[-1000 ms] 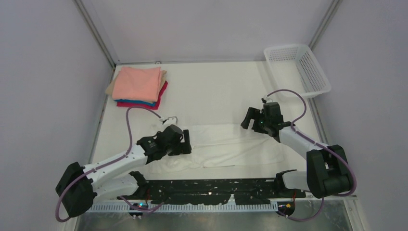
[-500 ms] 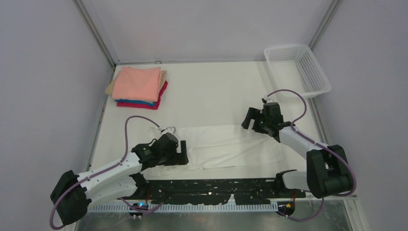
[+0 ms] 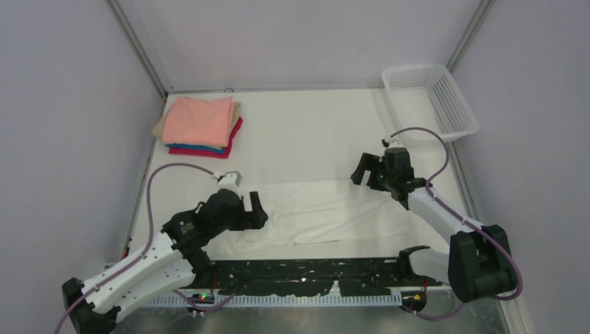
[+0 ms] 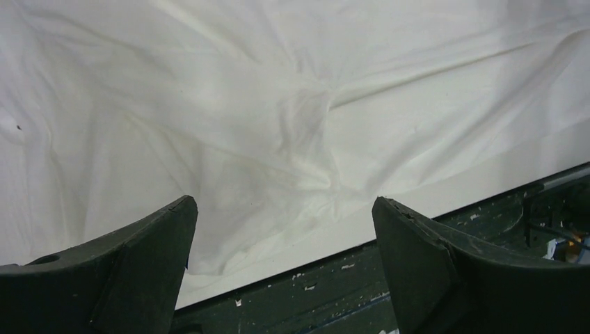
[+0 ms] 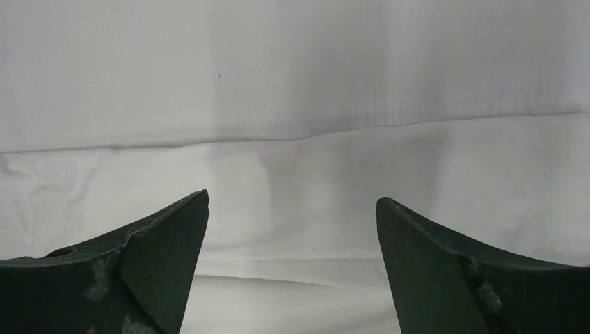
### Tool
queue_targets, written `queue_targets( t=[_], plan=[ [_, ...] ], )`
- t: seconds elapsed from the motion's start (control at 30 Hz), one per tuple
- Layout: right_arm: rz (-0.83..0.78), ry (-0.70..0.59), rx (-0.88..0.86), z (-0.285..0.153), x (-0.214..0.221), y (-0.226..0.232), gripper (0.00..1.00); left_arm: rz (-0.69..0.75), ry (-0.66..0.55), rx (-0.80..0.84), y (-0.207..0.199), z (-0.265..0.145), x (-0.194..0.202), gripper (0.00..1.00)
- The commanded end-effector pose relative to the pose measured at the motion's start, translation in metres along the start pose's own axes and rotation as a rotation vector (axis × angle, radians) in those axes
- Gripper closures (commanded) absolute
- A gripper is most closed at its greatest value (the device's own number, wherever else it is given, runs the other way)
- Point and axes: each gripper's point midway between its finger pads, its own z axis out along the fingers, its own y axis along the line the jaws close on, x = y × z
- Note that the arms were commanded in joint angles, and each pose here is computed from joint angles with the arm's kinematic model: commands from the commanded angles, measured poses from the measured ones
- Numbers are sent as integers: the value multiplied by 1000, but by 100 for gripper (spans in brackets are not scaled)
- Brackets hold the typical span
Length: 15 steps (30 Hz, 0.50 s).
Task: Fold and stack the t-shirts
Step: Fold the other side of the tshirt into a rectangle, then rotate the tshirt 90 degrees
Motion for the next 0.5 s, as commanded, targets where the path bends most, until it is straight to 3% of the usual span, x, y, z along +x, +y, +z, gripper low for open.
queue_targets(
  t=[0.0, 0.27, 0.47],
  plan=[
    [-20, -57, -18, -7, -14, 6, 5, -81, -115, -86, 0, 17, -39, 0],
    [-4, -20, -35, 3, -7, 9, 5, -197, 32, -200, 8, 94, -43, 0],
    [12, 20, -16, 10, 6, 2, 5, -250, 182, -279, 24, 134, -16, 0]
  ],
)
